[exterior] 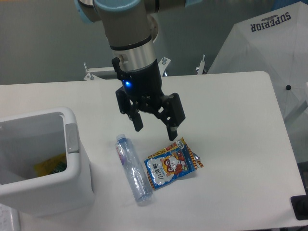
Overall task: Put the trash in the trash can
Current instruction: 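Lower the open gripper toward the clear plastic bottle beside the wrapper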
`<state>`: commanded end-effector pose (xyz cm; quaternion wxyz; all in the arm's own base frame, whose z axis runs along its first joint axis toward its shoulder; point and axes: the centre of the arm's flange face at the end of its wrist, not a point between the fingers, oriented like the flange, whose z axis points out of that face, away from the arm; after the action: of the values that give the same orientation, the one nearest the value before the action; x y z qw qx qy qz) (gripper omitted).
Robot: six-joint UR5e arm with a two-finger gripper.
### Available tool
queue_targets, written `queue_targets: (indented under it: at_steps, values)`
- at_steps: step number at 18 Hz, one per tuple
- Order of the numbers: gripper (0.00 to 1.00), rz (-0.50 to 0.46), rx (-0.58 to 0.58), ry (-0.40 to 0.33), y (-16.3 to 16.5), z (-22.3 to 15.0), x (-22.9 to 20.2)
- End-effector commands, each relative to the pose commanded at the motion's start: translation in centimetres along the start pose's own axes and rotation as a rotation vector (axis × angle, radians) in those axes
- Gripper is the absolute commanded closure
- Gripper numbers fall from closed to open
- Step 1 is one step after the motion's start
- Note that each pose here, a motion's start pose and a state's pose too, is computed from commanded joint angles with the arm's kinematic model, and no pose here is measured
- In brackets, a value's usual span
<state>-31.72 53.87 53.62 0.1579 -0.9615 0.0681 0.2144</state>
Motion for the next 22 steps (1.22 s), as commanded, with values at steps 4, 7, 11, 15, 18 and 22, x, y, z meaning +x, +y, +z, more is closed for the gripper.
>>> queue_targets:
  at_steps: [4,7,11,15,18,22]
  values:
    - [0.00,-0.002,0.002,0.025,0.3,0.7,0.5]
    - [0.00,-0.012,0.010,0.040,0.7,1.0,0.2]
    - [0.00,-0.060,-0.006,0.074,1.2,2.6,1.4]
    - [0.00,-0.219,-0.029,0.104,2.2,4.4,1.9]
    - [0.00,-0.260,-0.024,0.144,3.9,7.0,2.9]
    - [0.00,-0.392,-0.036,0.288,6.7,12.0,4.9]
